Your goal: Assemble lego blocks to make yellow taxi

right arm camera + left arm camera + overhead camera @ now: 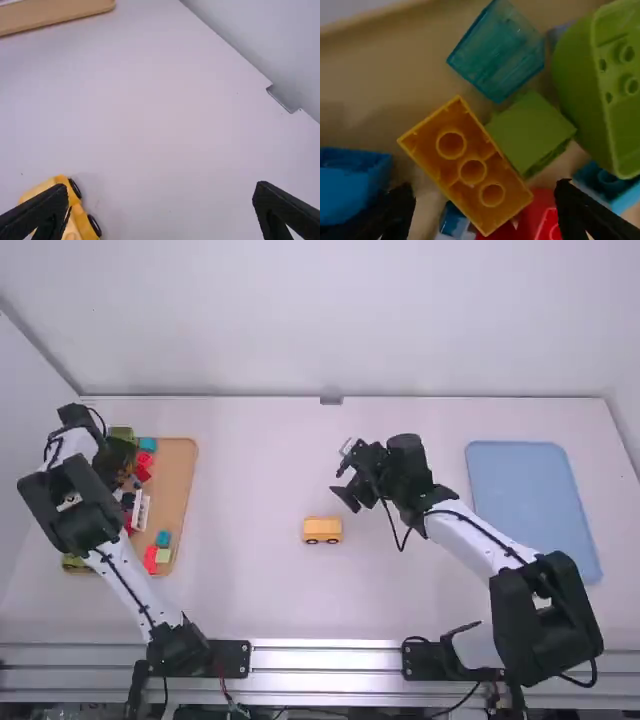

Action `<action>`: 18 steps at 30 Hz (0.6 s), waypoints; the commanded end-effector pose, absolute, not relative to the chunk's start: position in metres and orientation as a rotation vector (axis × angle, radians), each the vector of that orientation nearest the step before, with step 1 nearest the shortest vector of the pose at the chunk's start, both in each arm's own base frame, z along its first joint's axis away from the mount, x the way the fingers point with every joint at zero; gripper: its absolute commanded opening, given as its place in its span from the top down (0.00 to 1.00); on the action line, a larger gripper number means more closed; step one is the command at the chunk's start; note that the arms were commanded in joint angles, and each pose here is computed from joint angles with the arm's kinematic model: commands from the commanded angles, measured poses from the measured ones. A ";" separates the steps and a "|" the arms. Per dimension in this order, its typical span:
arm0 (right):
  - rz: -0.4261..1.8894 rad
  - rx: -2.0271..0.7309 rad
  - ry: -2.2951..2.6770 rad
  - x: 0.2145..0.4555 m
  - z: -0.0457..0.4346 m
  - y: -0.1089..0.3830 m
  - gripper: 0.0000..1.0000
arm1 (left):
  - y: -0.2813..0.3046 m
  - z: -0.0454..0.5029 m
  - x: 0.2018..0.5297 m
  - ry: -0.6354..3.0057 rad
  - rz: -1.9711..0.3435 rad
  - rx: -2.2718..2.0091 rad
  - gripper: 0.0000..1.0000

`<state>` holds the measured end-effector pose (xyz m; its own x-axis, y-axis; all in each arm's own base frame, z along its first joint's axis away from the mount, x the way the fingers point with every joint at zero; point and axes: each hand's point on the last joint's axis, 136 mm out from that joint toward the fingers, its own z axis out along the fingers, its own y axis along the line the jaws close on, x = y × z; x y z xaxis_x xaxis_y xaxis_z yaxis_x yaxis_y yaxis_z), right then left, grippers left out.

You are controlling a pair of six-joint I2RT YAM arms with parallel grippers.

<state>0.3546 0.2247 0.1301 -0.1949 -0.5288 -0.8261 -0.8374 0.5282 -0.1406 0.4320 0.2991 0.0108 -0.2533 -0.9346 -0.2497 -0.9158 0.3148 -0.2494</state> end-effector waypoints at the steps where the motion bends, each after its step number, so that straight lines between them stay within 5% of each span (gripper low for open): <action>1: 0.438 -1.122 1.875 0.352 0.129 0.224 0.02 | 0.297 0.000 0.424 2.251 -0.056 -1.679 0.27; 12: 0.442 -1.129 1.872 0.351 0.129 0.227 0.02 | 0.303 -0.004 0.415 2.252 0.029 -1.698 0.48; 18: 0.443 -1.130 1.875 0.350 0.128 0.226 0.02 | 0.311 -0.002 0.416 2.227 0.079 -1.690 0.49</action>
<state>0.3545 0.2247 0.1300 -0.1941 -0.5297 -0.8257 -0.8380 0.5271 -0.1412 0.4240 0.3083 0.0046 -0.2382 -0.9263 -0.2921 -0.9320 0.3026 -0.1996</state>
